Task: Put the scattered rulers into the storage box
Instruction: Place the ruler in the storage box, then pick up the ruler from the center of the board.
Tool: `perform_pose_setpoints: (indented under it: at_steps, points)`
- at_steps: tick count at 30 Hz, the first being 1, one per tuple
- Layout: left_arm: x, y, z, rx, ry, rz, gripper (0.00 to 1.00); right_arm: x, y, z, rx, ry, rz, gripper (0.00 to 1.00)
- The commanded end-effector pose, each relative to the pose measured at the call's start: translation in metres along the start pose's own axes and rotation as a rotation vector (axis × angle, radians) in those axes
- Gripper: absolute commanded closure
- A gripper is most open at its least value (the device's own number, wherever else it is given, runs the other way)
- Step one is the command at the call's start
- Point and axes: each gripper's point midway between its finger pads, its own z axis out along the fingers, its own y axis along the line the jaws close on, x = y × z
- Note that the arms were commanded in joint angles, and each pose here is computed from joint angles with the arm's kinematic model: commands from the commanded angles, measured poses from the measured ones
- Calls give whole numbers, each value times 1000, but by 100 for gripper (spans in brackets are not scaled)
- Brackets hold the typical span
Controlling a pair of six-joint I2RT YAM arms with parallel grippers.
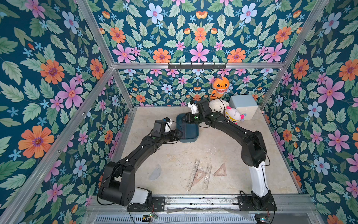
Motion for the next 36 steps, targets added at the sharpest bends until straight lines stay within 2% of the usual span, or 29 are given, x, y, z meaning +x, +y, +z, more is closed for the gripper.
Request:
perform_pose_setpoints:
  at_steps: [1,5,9,17,24,36]
  points:
    - [29,2,4,-33,53,-28,20,44,-19,-25,166,8,-38,63]
    - [78,2,8,-35,143,-55,21,119,-27,-55,268,64,-38,64]
    - [116,7,6,-40,220,-111,23,175,-20,-80,298,88,-30,65]
    - [155,17,0,-63,331,-148,24,267,4,-75,273,248,-95,66]
    - [161,21,3,-75,350,-153,24,300,7,-58,229,324,-70,70]
    - [164,25,13,-82,387,-141,24,322,-5,-48,237,380,-28,73]
